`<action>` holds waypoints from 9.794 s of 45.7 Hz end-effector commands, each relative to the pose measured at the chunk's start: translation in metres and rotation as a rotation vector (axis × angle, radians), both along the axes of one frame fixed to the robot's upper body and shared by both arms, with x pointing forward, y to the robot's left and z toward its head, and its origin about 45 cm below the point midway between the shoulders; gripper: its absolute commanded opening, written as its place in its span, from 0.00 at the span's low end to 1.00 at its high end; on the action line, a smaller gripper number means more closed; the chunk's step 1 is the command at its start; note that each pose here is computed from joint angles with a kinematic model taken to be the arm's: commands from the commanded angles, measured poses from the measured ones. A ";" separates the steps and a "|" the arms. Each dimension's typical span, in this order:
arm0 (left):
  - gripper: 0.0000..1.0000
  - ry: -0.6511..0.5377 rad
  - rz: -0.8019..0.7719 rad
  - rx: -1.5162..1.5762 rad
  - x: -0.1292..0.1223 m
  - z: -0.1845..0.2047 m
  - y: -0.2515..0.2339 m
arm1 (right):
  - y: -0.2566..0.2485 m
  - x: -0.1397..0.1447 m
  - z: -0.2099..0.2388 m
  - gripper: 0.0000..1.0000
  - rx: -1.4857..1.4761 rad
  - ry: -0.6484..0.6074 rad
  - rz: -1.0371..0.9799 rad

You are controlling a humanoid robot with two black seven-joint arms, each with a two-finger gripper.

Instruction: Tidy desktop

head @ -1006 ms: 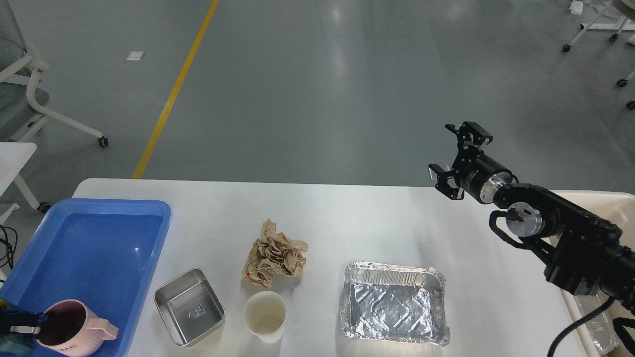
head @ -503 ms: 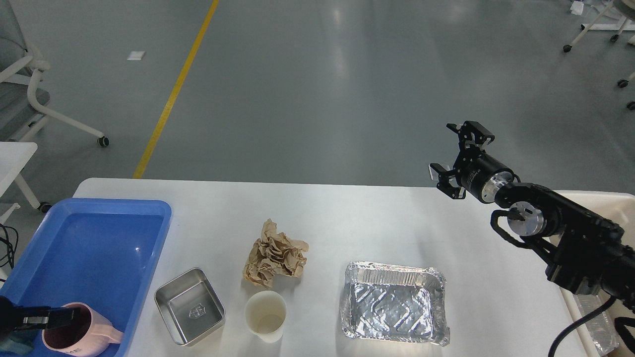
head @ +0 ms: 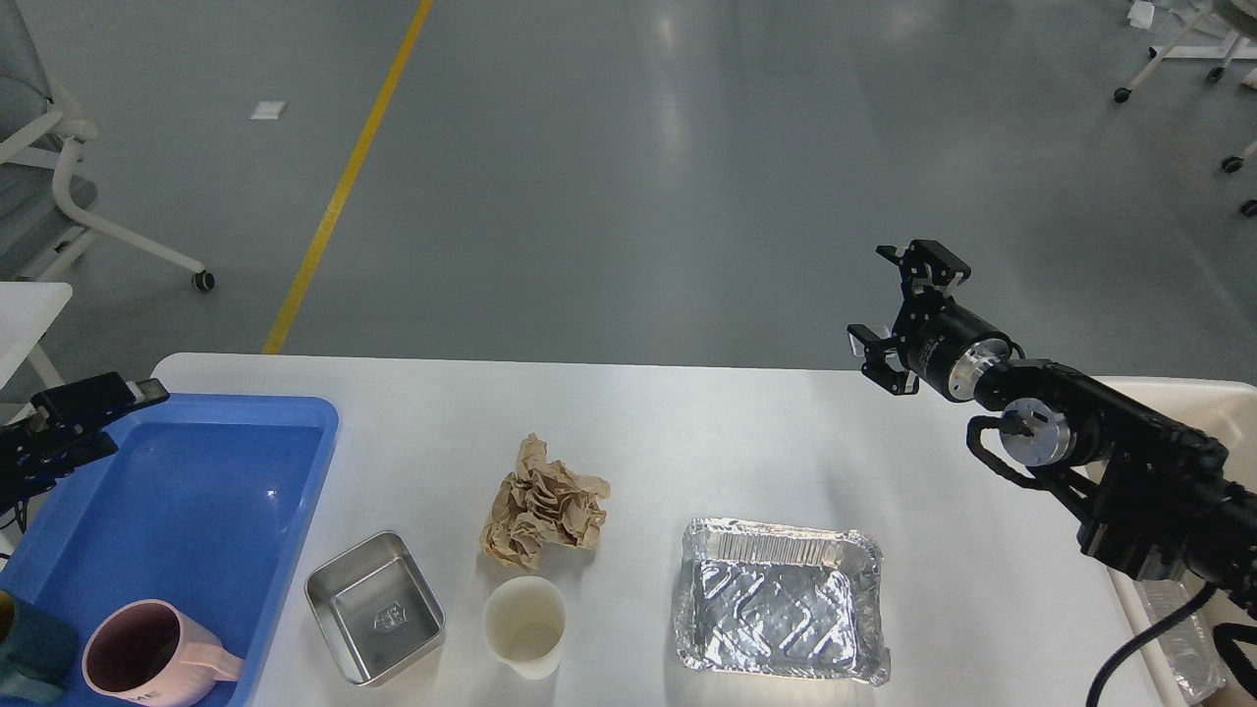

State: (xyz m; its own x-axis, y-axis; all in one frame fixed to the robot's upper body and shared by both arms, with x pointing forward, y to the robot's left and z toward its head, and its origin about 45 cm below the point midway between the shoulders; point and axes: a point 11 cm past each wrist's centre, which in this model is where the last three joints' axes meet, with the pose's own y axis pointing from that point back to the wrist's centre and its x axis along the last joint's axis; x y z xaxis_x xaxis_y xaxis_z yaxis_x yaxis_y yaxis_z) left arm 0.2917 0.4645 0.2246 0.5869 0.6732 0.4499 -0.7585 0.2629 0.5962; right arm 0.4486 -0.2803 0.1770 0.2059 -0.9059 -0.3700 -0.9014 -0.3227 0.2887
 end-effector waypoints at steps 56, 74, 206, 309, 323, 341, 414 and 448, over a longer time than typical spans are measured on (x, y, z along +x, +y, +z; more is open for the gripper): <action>0.96 0.210 0.227 0.008 -0.063 -0.046 -0.010 | 0.001 -0.005 -0.008 1.00 -0.029 0.020 0.010; 0.96 0.239 0.192 0.220 -0.110 0.029 0.047 | 0.005 -0.005 -0.010 1.00 -0.029 0.025 0.016; 0.00 0.087 -1.328 0.873 0.033 -0.145 -0.151 | -0.015 -0.011 -0.003 1.00 -0.040 0.010 0.006; 0.05 0.086 -0.388 0.743 0.006 -0.092 0.075 | -0.018 -0.015 -0.009 1.00 -0.044 0.022 0.005; 0.06 0.114 -0.423 0.737 0.003 -0.109 0.065 | -0.018 -0.016 -0.010 1.00 -0.044 0.025 0.004; 0.08 0.099 -0.408 0.731 0.006 -0.114 0.061 | -0.019 -0.016 -0.011 1.00 -0.044 0.027 0.003; 0.97 -0.270 0.243 -0.319 0.097 0.054 0.011 | -0.018 -0.016 -0.010 1.00 -0.079 0.022 0.020; 0.97 -0.292 0.320 -1.042 0.098 0.012 -0.089 | -0.039 -0.013 0.002 1.00 -0.111 0.008 -0.003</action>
State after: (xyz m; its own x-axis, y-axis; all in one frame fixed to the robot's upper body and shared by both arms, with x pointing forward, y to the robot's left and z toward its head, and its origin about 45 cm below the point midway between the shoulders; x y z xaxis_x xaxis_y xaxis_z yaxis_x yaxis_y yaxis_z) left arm 0.3930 0.3808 0.2458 0.2941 0.9165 -0.2710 -0.9511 0.3086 0.0114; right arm 0.4360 -0.3124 0.1767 0.2012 -0.9402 -0.2749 -0.8994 -0.2885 0.3284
